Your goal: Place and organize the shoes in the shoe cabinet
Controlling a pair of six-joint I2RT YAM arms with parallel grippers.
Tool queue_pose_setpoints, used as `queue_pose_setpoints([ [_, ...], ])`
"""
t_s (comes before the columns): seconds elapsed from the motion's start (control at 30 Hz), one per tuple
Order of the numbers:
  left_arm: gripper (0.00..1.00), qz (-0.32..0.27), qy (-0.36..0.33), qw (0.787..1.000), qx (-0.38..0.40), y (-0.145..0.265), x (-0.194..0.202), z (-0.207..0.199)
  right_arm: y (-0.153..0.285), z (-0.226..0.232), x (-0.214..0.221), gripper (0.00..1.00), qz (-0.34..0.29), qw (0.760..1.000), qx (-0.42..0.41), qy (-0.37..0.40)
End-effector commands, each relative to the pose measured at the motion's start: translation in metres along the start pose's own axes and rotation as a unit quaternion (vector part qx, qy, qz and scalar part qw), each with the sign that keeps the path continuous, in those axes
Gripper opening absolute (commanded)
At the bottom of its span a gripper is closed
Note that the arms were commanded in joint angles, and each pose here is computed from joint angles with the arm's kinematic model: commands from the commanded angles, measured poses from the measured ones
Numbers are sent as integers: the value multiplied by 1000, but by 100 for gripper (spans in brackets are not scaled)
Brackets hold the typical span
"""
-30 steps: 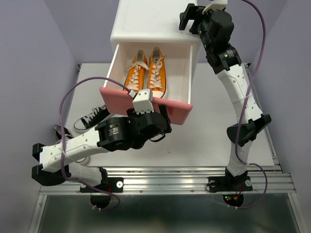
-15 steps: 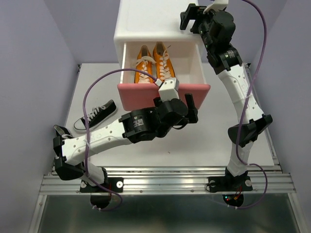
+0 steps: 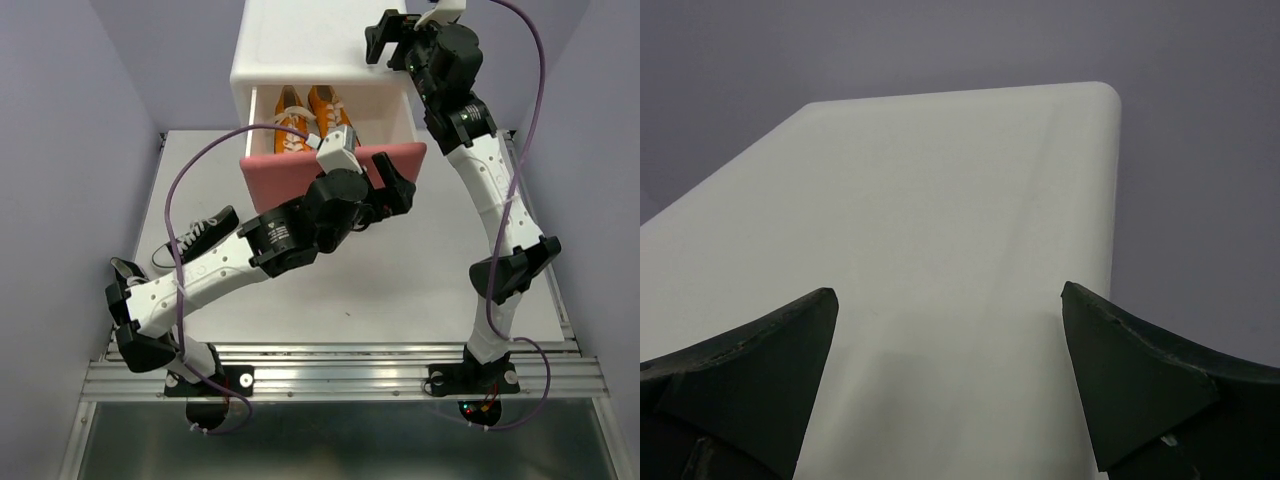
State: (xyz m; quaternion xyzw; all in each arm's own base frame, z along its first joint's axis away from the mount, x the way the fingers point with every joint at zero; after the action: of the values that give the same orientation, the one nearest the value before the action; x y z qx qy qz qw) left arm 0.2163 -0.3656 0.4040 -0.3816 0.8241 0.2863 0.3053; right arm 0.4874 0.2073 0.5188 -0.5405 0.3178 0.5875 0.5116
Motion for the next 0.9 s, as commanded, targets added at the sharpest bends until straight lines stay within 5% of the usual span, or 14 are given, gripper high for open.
queue_pose_setpoints([
  [0.0, 99, -117, -9, 990, -75, -50, -65, 51, 16, -8, 154, 98, 256, 966, 11, 13],
  [0.2, 99, -127, -7, 989, -78, -67, -70, 51, 18, -7, 156, 98, 261, 965, 7, 10],
  [0.5, 99, -145, -37, 980, -128, -92, -105, 110, 18, -6, 160, 98, 264, 964, 4, 8],
  [0.87, 99, -163, -17, 980, -109, -118, -137, 101, 18, -5, 163, 98, 269, 963, -1, 10],
])
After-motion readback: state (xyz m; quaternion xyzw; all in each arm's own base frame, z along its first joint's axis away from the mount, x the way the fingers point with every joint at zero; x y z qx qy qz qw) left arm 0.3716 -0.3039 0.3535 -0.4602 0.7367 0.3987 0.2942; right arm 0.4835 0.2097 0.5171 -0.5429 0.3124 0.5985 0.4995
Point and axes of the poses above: each gripper's point midway between its finger pads, its own y axis back along the fingers, its own z axis along the line the jaws close on, x = y × z, the point moved 3 cm from there along y, back along the fingers, and after that the axes turned 2 degrees about -y, right-handed, at the moved point
